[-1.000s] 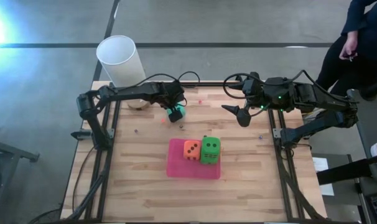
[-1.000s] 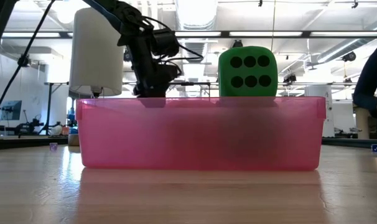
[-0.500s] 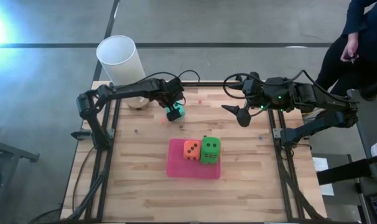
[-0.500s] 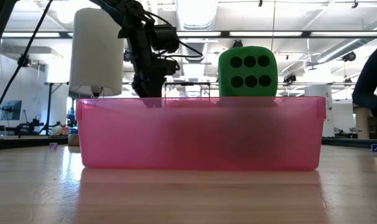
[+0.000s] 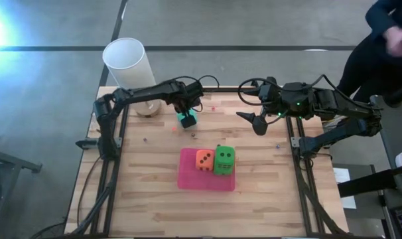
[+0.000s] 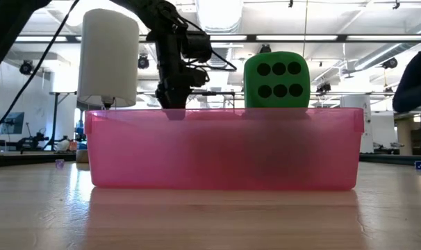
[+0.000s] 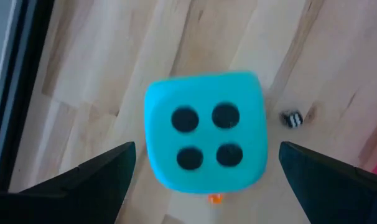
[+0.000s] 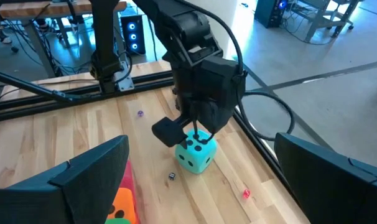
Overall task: Pick & Place Dice
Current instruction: Put the large blue dice into the pink bin
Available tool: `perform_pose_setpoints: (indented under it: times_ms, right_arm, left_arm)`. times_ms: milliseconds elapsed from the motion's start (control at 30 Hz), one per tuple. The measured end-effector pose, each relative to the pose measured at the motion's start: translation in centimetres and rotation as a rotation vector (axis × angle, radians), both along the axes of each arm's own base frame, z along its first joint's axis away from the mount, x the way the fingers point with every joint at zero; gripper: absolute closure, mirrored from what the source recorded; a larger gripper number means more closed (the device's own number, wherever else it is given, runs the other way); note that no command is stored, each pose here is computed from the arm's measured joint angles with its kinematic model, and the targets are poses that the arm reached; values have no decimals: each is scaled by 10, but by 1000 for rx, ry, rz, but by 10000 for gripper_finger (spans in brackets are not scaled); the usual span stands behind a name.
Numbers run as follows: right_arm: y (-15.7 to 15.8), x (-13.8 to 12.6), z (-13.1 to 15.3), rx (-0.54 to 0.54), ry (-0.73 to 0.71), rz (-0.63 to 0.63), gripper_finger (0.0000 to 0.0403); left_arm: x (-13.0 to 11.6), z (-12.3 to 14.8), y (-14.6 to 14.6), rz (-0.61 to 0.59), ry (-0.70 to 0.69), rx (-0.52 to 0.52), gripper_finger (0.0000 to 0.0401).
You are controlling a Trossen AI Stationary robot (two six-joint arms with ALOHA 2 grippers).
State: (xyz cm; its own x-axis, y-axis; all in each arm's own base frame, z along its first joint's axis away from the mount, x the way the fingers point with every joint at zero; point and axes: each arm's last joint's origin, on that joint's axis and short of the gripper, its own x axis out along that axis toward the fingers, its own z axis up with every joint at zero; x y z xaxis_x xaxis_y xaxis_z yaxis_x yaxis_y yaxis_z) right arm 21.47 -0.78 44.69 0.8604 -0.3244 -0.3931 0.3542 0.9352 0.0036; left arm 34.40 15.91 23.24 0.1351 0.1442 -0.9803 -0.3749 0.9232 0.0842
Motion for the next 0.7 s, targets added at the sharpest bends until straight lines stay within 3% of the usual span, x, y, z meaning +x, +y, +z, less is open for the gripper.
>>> perform_pose_setpoints:
  times_ms: [700]
  right_arm:
    - [0, 0, 0, 0, 0, 0, 3]
  left_arm:
    - [4, -11, -2, 0, -25, -7, 1]
